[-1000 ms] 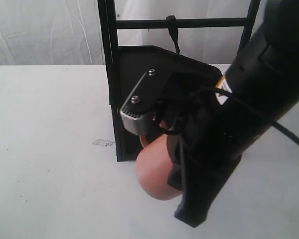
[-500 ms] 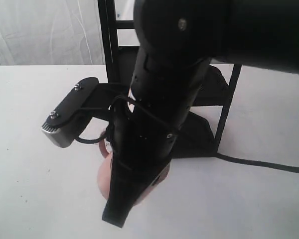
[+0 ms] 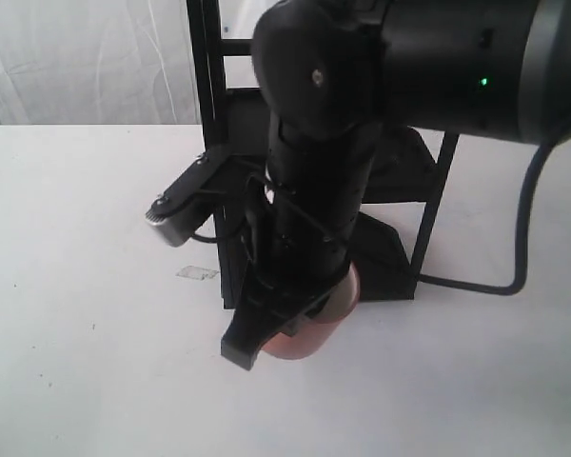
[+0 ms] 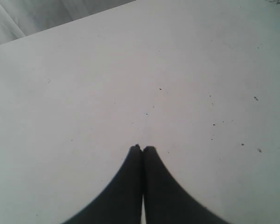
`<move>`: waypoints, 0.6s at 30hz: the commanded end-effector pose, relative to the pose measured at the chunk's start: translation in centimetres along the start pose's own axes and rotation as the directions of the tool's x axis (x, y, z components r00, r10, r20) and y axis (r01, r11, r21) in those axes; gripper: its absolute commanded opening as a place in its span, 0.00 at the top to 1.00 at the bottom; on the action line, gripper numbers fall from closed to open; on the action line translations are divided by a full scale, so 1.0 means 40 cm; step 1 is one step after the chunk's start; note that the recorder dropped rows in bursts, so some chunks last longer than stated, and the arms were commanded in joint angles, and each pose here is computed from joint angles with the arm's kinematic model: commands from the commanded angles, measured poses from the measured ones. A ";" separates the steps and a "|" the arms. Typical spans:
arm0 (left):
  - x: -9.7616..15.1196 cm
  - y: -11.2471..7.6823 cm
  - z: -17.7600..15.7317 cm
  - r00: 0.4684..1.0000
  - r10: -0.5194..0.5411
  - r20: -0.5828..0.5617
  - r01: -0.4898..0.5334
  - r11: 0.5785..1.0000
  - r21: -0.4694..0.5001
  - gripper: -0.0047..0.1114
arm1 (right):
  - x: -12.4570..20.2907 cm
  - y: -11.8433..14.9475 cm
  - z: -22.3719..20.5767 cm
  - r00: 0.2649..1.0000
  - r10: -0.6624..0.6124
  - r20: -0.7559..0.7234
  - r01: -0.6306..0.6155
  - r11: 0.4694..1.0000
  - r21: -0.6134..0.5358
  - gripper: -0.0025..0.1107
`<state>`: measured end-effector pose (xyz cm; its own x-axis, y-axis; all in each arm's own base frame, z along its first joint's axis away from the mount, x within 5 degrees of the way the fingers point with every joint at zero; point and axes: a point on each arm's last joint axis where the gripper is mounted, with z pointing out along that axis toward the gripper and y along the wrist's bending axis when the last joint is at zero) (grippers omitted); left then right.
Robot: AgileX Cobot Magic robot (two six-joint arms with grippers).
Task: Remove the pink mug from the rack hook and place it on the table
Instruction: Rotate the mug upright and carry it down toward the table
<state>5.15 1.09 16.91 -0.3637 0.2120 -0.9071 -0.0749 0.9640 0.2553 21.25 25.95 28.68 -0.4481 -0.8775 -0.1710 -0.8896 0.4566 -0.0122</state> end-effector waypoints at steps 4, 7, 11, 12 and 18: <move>0.002 0.000 0.000 1.000 0.001 0.004 -0.001 1.000 -0.004 0.96 | 0.001 -0.030 -0.014 0.996 0.068 0.060 -0.058 0.986 -0.154 0.98; 0.002 0.000 0.000 1.000 0.001 0.004 -0.001 1.000 -0.004 0.96 | -0.003 -0.031 -0.001 0.996 0.069 0.048 -0.061 0.985 -0.159 0.98; 0.002 0.000 0.000 1.000 0.001 0.004 -0.001 1.000 -0.004 0.96 | -0.013 -0.037 0.043 0.998 0.068 -0.002 -0.068 0.984 -0.163 0.98; 0.002 0.000 0.000 1.000 0.001 0.004 -0.001 1.000 -0.004 0.96 | -0.016 -0.039 0.058 0.998 0.068 -0.018 -0.070 0.984 -0.165 0.98; 0.002 0.000 0.000 1.000 0.001 0.004 -0.001 1.000 -0.004 0.96 | -0.024 -0.043 0.102 0.995 0.070 -0.064 -0.080 0.981 -0.177 0.98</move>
<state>5.15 1.09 16.91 -0.3637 0.2120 -0.9071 -0.0749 0.9640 0.2553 23.28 26.61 24.84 -0.5180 -0.8491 -0.1039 -0.8495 0.4965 0.1784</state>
